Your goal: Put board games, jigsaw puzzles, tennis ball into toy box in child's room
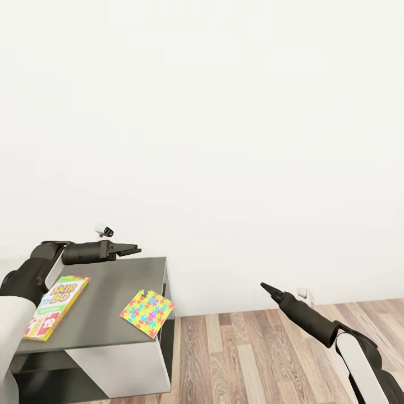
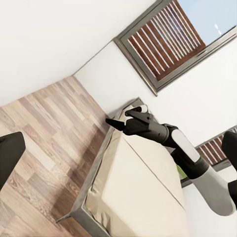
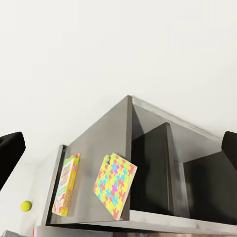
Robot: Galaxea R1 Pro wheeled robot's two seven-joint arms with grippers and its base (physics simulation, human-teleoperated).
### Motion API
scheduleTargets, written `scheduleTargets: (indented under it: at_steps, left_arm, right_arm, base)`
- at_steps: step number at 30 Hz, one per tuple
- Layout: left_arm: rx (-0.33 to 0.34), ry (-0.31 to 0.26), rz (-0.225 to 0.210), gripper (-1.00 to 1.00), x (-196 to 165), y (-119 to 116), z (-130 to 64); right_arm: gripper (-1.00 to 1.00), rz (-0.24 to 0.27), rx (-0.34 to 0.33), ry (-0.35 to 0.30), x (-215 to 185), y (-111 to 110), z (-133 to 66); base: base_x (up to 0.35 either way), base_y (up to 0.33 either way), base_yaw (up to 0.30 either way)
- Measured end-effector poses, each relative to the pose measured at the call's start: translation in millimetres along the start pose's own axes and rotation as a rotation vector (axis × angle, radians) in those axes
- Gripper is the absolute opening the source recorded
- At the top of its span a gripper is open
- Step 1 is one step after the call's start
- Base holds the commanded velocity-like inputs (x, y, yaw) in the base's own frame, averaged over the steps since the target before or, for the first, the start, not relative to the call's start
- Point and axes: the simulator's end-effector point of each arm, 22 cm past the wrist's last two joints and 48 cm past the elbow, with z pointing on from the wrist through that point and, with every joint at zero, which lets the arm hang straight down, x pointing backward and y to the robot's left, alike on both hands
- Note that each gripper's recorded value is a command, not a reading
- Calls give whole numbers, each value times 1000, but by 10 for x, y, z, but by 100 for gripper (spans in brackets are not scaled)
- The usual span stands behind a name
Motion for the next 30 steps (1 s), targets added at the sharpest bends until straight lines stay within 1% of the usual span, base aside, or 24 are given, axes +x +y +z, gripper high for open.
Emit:
scheduleTargets:
  at_steps: [30]
  left_arm:
    - [7,-10,48,100,-110,-267,-38]
  right_arm:
    - [100,-23,-28,-24,-103,190,-71]
  base:
    - [0,0,0]
